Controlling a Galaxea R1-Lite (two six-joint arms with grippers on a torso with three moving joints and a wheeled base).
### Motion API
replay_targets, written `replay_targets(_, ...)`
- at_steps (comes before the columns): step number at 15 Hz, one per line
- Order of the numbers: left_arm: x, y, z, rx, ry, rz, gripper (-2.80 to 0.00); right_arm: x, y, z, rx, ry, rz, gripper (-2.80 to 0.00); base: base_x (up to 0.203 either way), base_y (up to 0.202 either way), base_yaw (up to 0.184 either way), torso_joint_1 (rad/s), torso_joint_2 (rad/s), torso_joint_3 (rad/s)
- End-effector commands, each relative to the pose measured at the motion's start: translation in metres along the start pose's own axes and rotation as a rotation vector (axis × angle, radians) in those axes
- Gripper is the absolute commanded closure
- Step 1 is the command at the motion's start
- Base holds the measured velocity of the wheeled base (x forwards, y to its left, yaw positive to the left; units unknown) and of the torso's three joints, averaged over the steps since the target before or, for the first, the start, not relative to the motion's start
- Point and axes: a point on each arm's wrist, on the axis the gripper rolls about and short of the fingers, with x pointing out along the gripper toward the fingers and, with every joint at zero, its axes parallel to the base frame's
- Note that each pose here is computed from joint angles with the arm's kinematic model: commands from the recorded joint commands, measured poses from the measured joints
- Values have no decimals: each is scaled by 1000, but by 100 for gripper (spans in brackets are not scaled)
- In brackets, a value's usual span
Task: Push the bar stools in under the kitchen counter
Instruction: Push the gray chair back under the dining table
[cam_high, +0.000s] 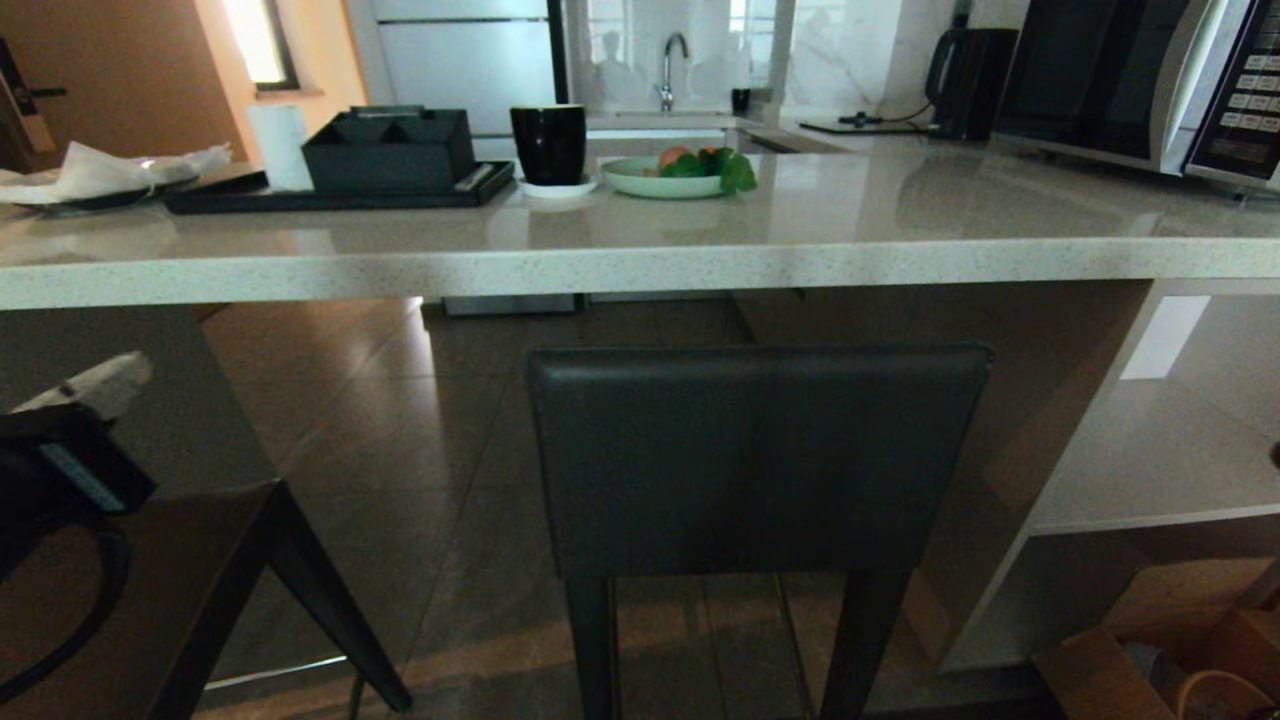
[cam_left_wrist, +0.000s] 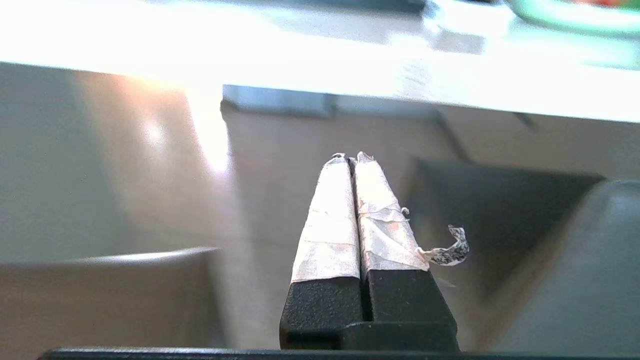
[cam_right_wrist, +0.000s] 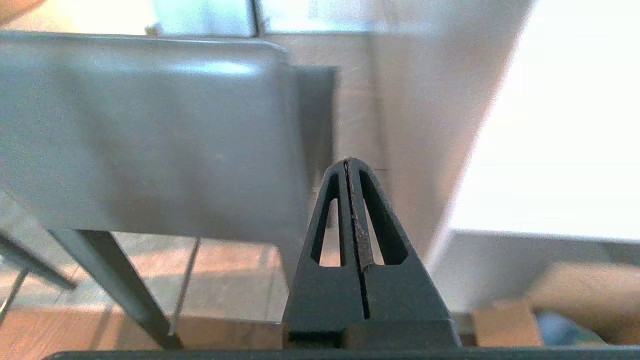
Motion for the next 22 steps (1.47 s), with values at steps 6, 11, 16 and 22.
replay_targets(6,-110,44,-18,115,-217,254,0,-113,4,-58,-2,-93,-145,0,0,0,0,0,0,0)
replay_targets(11,-163,48,-68,180,-97,109,0,-122,6,-105,-48,-116,-152,0,0,0,0,0,0,0)
replay_targets(16,-164,49,-112,193,95,37,0,-105,4,-130,-18,-67,-162,0,0,0,0,0,0,0)
replay_targets(22,-163,48,-112,195,86,0,0,-103,4,-131,-41,-68,-161,0,0,0,0,0,0,0)
